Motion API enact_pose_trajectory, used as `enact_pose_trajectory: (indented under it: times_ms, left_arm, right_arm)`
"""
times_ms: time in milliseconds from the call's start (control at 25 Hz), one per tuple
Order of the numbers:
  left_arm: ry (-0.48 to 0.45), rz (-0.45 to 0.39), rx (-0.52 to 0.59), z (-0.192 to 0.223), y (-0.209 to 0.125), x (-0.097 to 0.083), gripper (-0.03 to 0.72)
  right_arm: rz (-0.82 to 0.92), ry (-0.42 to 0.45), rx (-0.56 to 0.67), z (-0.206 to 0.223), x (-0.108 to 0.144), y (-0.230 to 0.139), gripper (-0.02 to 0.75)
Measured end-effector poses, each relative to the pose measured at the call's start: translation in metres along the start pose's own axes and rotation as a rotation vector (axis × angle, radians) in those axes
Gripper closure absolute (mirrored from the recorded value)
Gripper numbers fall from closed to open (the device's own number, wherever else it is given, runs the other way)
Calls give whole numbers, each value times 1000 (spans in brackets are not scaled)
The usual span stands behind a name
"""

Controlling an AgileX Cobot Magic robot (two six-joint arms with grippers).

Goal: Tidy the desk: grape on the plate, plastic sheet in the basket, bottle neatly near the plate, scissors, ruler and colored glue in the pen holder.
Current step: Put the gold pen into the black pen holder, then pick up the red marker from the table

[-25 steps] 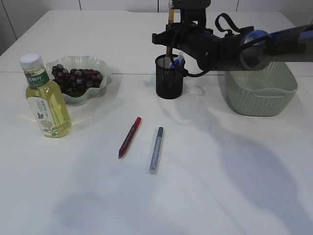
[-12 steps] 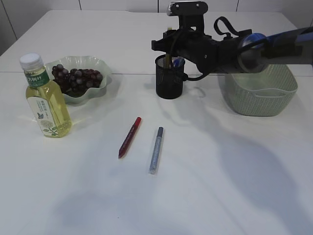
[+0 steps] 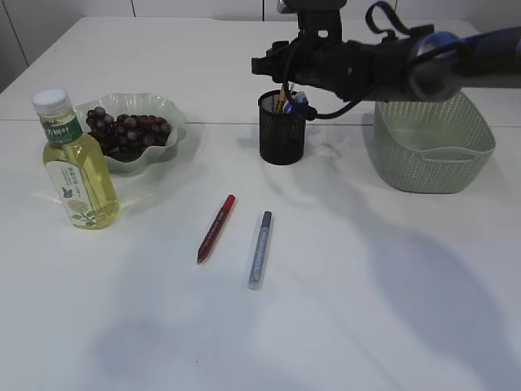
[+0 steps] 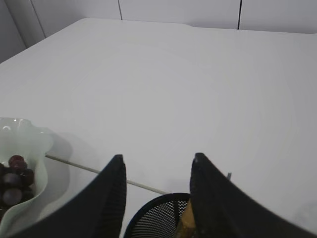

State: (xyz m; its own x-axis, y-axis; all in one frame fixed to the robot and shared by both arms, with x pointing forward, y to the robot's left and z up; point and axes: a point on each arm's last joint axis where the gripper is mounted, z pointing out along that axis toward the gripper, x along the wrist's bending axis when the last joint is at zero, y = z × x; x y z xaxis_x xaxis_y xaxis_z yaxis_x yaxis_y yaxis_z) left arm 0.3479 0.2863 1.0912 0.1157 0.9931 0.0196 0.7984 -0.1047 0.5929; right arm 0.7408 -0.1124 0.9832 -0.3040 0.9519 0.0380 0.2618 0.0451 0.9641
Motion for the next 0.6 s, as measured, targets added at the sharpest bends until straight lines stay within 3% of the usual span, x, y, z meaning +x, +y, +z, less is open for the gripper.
enact_pose_trajectory:
  times_ms: [280,600]
  left_arm:
    - [7,4,-1,0,0,1,379]
    - [-15,31,1,0,0,-1,379]
  right_arm:
    - [75,97,130,-52,11,72,385]
    - [148,258,374,-116,28,108,384]
